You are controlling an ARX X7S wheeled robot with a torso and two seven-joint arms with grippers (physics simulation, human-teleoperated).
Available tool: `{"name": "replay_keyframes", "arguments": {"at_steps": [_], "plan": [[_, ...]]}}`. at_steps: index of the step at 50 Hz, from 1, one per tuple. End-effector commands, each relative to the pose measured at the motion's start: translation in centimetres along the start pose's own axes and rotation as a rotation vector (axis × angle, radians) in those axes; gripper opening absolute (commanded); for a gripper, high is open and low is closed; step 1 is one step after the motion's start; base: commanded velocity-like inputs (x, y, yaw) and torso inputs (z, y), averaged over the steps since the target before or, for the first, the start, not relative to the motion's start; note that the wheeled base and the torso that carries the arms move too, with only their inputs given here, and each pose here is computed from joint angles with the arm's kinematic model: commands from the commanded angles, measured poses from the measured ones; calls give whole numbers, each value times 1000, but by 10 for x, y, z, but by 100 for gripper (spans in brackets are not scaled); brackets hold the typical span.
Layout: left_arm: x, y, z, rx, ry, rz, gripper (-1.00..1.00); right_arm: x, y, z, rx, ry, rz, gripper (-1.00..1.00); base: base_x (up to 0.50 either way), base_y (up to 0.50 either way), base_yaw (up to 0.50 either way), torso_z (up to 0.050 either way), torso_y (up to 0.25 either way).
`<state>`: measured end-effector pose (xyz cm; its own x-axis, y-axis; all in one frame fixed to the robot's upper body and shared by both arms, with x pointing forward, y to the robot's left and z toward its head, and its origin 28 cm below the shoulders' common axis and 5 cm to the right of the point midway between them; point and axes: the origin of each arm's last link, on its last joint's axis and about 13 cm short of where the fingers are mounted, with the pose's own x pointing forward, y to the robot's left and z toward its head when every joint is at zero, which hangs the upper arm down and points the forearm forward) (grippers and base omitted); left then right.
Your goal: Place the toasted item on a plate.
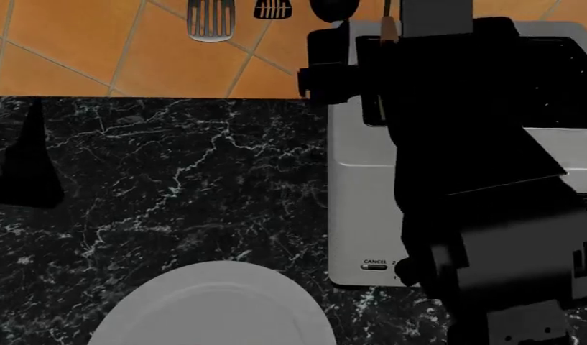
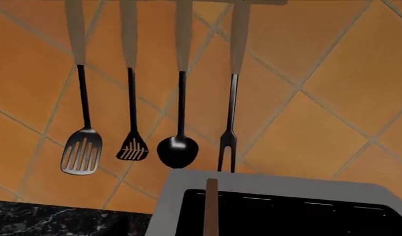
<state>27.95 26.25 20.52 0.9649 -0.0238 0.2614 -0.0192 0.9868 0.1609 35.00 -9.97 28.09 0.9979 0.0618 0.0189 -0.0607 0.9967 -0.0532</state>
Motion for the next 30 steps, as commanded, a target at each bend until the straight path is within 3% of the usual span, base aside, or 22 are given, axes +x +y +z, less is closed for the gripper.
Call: {"name": "replay_keyframes", "arguments": {"at_steps": [1, 9, 30], "plan": [[-2, 0, -1, -3, 3, -6, 100, 25, 5, 2, 26, 107, -10, 100, 0, 0, 0, 0, 0], [-2, 0, -3, -6, 4, -2, 100, 32, 1, -6, 23, 190, -50, 100, 0, 0, 0, 0, 0], [-5, -1, -5, -6, 8, -8, 100, 39, -1, -24, 3, 267, -68, 100, 0, 0, 0, 0, 0]]}}
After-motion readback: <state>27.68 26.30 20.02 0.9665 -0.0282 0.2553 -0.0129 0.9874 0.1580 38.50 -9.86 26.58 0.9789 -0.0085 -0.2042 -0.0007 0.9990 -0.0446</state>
